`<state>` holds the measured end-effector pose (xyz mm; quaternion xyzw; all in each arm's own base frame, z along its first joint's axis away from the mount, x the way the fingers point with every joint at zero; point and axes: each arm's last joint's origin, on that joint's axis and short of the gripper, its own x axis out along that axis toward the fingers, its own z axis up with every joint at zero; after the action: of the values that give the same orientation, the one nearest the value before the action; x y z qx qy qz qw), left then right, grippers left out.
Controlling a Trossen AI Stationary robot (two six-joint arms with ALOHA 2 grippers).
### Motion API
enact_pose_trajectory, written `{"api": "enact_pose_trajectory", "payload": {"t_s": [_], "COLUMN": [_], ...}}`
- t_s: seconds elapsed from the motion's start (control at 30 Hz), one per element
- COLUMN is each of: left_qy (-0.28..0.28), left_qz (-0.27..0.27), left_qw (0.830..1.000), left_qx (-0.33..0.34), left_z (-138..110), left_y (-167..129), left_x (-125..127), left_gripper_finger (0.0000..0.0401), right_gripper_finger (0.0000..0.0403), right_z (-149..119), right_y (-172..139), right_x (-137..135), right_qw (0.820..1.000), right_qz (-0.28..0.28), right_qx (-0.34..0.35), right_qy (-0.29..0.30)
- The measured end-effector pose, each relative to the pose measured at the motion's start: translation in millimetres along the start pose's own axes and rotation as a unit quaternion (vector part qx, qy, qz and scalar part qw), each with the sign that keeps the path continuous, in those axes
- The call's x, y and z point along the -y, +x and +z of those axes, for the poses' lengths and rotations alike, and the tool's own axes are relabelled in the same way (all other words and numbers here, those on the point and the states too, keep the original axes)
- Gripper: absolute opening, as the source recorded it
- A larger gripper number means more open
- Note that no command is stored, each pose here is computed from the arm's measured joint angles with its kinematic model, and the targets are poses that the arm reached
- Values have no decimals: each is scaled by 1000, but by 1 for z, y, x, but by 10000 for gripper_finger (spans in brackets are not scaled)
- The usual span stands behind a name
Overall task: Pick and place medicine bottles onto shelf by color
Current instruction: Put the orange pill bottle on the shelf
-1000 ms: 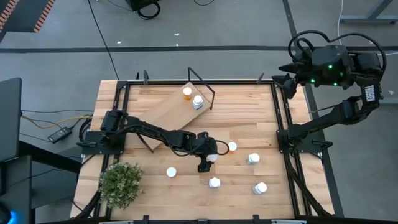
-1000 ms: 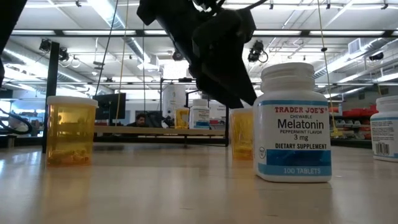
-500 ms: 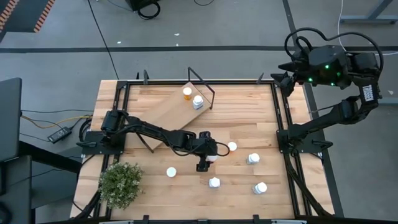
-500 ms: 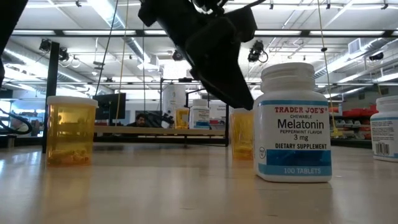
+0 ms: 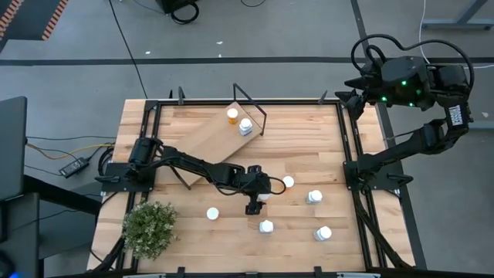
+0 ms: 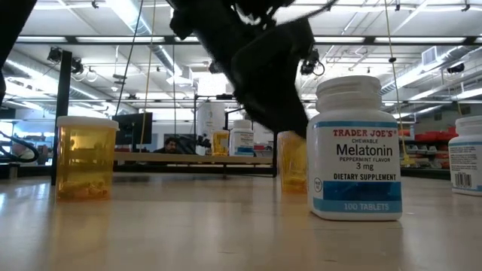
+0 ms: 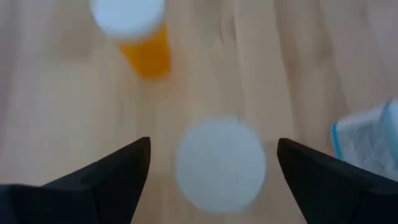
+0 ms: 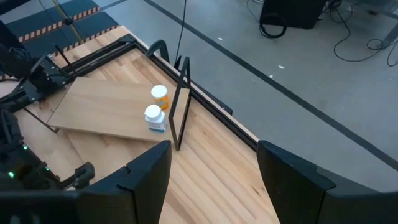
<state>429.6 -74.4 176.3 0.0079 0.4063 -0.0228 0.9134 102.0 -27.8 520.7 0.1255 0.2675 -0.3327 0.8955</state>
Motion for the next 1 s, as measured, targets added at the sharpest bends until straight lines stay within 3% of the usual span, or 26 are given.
{"api": "enact_pose_trajectory", "payload": {"t_s": [0.27, 0.4, 0.53, 0.63, 0.77, 0.83, 1.0], "left_qy": [-4, -12, -43, -41, -38, -37, -18], "left_qz": [3, 28, 41, 37, -11, -31, -37], "left_qw": [1000, 999, 998, 998, 999, 999, 999], "left_qx": [28, 8, -4, -3, -2, -4, -13], "left_z": [25, 26, 25, 25, 26, 26, 22], "left_y": [-34, -40, -40, -40, -40, -40, -34], "left_x": [-1, -3, -9, -8, -4, -2, 2], "left_gripper_finger": [355, 337, 260, 168, 36, 14, 5], "right_gripper_finger": [245, 245, 245, 245, 245, 245, 245], "right_z": [0, 0, 0, 0, 0, 0, 0], "right_y": [0, 0, 0, 0, 0, 0, 0], "right_x": [0, 0, 0, 0, 0, 0, 0], "right_qw": [1000, 1000, 1000, 1000, 1000, 1000, 1000], "right_qz": [2, 2, 2, 2, 2, 2, 2], "right_qx": [-1, -1, -1, -1, -1, -1, -1], "right_qy": [0, 0, 0, 0, -4, -5, -5]}}
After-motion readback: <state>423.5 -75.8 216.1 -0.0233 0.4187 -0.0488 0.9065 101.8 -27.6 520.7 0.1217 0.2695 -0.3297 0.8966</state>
